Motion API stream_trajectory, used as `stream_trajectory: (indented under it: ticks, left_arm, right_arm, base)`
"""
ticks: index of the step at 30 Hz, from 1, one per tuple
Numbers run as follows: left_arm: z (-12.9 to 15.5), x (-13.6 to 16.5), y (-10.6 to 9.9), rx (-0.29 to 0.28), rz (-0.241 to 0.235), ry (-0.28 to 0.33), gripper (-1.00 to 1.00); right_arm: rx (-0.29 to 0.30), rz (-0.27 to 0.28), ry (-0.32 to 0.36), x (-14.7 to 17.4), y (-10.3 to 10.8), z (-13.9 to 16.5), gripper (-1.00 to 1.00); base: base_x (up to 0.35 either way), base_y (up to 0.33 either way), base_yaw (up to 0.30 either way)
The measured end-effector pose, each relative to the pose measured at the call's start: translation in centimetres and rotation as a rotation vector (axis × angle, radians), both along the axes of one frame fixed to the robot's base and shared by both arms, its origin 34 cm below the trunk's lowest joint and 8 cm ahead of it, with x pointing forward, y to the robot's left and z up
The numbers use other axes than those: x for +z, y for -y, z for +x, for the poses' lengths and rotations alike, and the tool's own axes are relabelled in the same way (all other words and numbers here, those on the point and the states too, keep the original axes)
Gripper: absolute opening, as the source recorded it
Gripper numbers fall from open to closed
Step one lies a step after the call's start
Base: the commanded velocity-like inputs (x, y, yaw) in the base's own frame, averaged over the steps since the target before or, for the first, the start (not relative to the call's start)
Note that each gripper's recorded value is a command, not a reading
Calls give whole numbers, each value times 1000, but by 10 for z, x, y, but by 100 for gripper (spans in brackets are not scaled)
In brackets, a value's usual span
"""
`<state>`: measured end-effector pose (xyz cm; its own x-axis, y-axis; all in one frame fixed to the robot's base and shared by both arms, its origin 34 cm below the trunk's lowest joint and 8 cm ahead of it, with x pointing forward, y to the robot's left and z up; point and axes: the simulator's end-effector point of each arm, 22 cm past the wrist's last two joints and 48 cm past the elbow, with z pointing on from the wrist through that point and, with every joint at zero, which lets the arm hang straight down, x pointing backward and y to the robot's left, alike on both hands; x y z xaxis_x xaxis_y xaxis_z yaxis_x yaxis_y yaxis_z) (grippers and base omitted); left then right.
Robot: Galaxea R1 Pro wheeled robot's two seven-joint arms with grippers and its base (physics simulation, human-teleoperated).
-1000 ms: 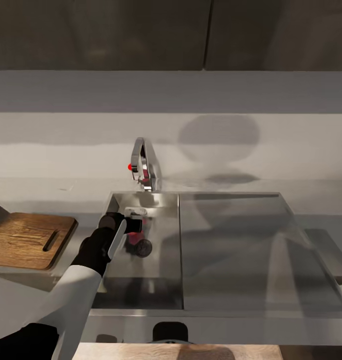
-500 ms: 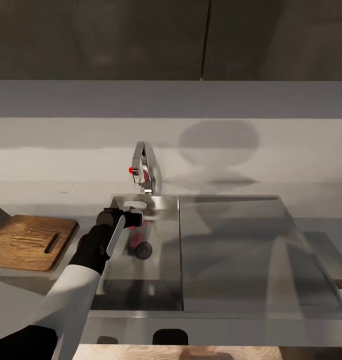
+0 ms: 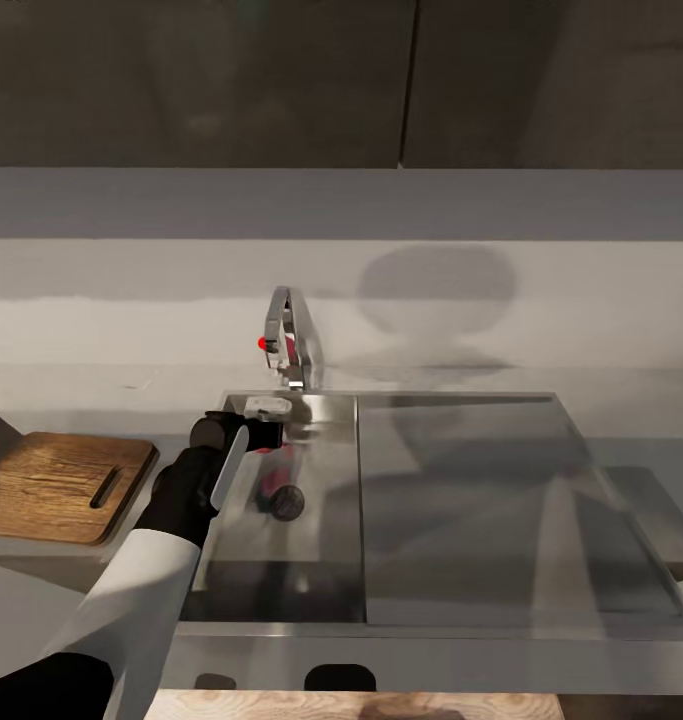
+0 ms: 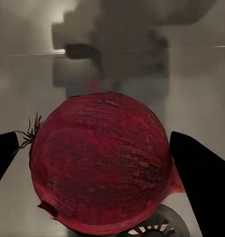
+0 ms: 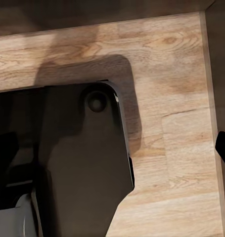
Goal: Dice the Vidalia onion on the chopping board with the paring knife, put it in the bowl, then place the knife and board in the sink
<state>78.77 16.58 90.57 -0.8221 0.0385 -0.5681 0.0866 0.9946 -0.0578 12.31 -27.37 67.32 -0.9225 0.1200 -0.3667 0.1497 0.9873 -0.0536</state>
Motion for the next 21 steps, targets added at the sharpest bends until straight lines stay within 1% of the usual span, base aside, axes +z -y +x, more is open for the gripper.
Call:
stream_trajectory:
  ticks: [9,18,21]
  left_arm:
    - [0,1,1,0,-1,2,-100]
    - [5,16,1,-1,-4,28,-100]
    - [5,29,1,-4,-4,36,-100]
  right_arm:
    - [0,0,-2,0,0,0,100]
    - [0,1,6,0,-1,2,100]
    - [0,1,11,0,-1,4,100]
  base:
    - [-19,0,0]
    - [-304,0,0]
    - [-146,0,0]
